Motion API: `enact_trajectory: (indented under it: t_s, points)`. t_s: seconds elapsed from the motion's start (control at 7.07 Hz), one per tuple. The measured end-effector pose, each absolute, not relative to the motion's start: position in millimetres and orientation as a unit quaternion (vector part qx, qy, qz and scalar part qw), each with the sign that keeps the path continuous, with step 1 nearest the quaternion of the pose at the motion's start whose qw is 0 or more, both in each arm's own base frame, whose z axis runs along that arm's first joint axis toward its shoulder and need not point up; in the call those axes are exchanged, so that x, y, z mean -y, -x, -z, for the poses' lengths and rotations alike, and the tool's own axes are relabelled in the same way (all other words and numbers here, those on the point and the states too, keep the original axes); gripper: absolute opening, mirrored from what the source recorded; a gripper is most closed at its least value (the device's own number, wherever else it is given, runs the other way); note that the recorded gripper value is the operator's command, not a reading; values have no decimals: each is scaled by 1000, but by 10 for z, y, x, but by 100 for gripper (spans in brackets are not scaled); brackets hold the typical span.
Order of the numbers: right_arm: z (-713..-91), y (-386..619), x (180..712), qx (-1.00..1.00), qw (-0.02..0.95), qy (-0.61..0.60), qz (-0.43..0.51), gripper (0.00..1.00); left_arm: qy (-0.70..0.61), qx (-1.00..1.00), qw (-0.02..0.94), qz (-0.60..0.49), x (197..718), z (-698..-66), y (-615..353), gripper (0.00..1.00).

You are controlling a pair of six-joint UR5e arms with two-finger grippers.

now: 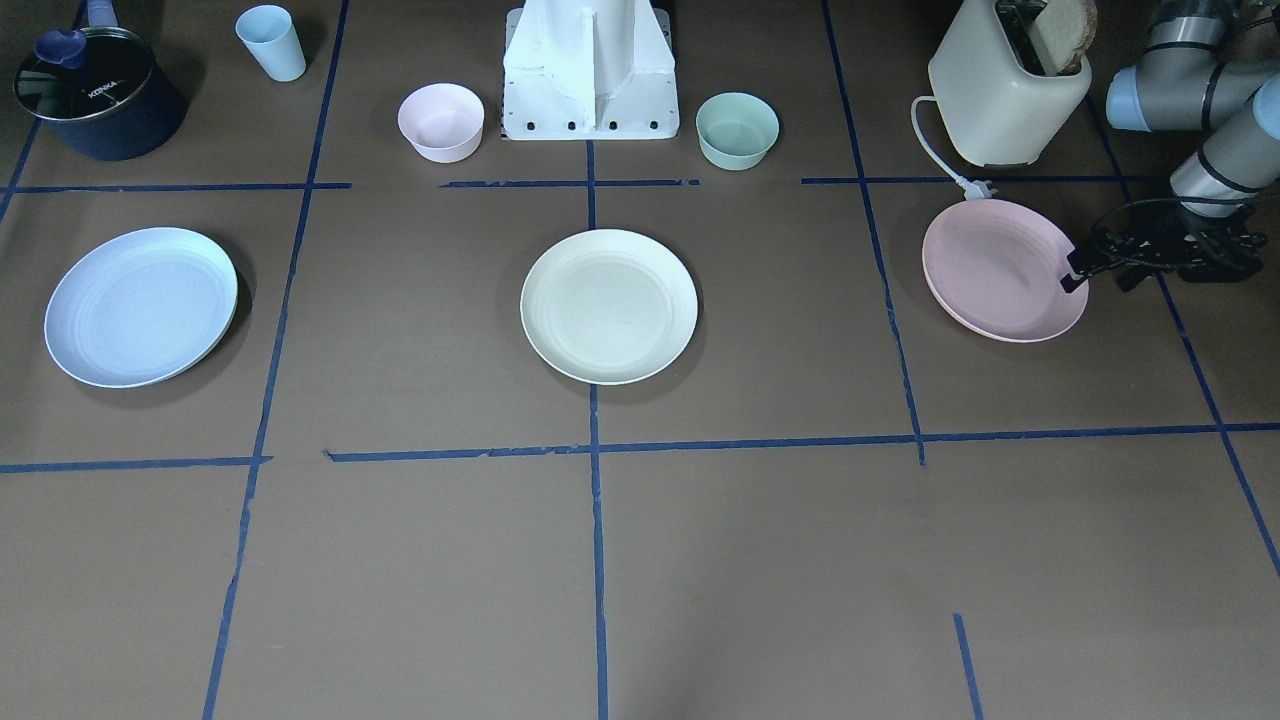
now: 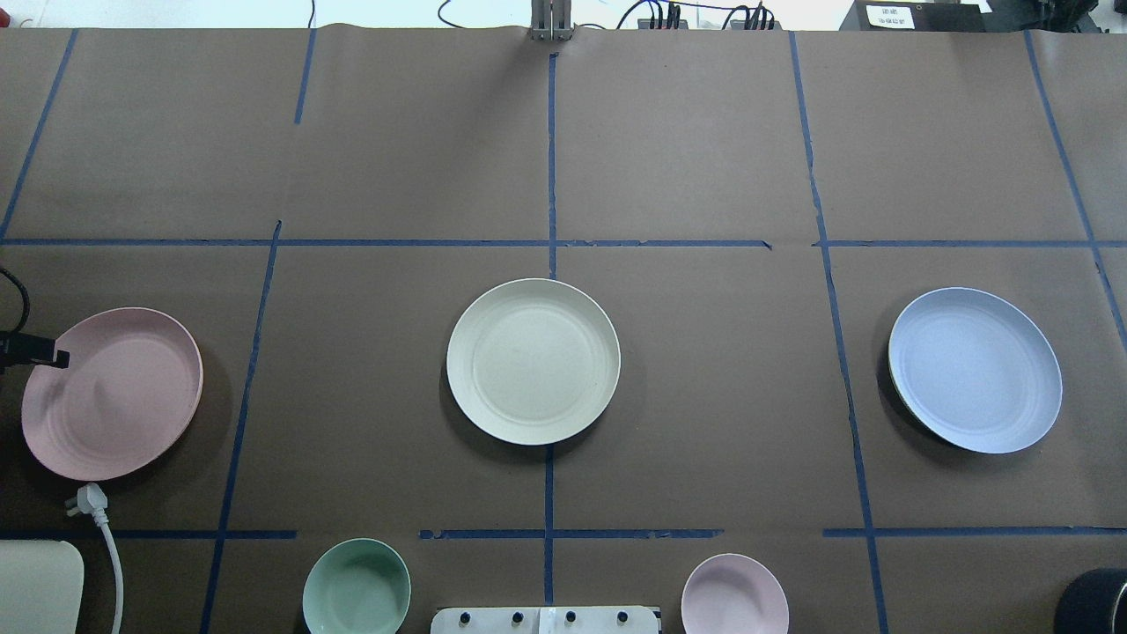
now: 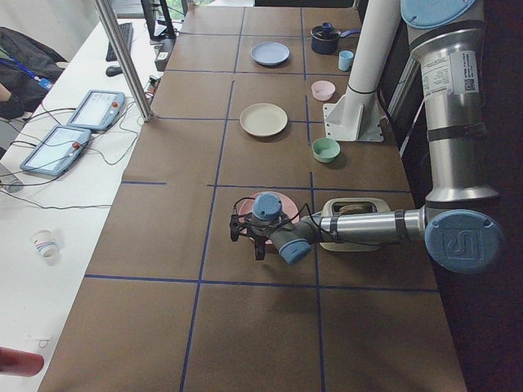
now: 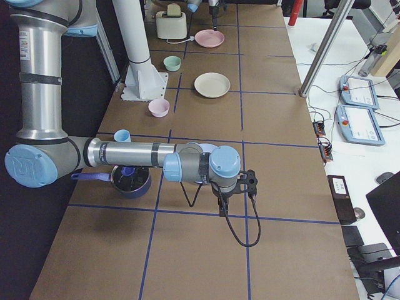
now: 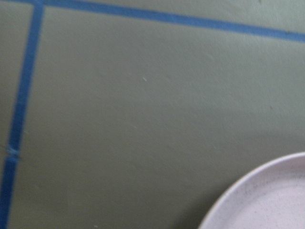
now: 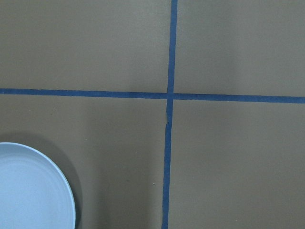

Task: Stack three plates with pink and blue
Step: 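Reach the left gripper to the pink plate rim and grasp it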

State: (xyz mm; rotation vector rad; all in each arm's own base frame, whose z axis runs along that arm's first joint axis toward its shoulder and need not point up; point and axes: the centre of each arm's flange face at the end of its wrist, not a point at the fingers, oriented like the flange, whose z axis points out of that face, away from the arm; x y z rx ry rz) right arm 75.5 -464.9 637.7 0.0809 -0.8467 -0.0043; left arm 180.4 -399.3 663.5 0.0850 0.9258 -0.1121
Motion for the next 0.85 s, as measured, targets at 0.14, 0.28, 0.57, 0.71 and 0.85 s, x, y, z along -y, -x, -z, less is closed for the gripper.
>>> enact_trajectory:
  t_s: [0.14,0.28,0.57,0.71,0.85]
  points:
    - [-6369,-751,4649,414,910,-39,2,100,-39,-447,892,52,3977,-6634,-1838,28]
    - [-6361,-745,4649,418,908,-40,2,100,-37,-447,892,52,3968,-6636,-1849,11]
    - [-6325,-734,4649,426,904,-41,3,100,-34,-448,892,50,3927,-6651,-1831,1]
    - [-6287,-725,4648,433,900,-43,2,100,-33,-449,892,49,3902,-6637,-1812,0]
    - [-6272,-719,4642,438,898,-43,1,100,-24,-459,887,45,3861,-6588,-1785,0]
